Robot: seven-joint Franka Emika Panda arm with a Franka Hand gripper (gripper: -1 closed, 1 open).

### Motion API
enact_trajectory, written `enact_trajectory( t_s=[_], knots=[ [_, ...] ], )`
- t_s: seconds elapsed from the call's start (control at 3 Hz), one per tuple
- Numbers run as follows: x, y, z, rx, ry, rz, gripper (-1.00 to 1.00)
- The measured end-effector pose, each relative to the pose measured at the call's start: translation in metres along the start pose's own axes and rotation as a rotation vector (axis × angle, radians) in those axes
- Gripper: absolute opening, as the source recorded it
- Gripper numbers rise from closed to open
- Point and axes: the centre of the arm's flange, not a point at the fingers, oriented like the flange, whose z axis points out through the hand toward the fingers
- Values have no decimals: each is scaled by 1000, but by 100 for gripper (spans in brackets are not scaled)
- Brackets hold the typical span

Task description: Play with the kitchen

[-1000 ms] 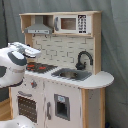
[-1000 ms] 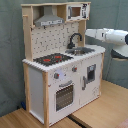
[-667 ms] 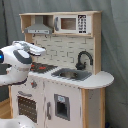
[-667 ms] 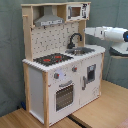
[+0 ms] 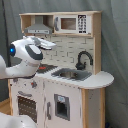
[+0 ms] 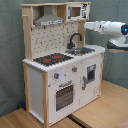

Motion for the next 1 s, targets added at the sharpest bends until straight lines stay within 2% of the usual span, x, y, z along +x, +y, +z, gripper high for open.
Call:
enact_trajectory(
  t_s=[0.67, 1.0],
  knots=[
    [-21, 9, 35, 17, 19, -58, 100],
    [-17, 17, 49, 9, 51, -98, 100]
  ],
)
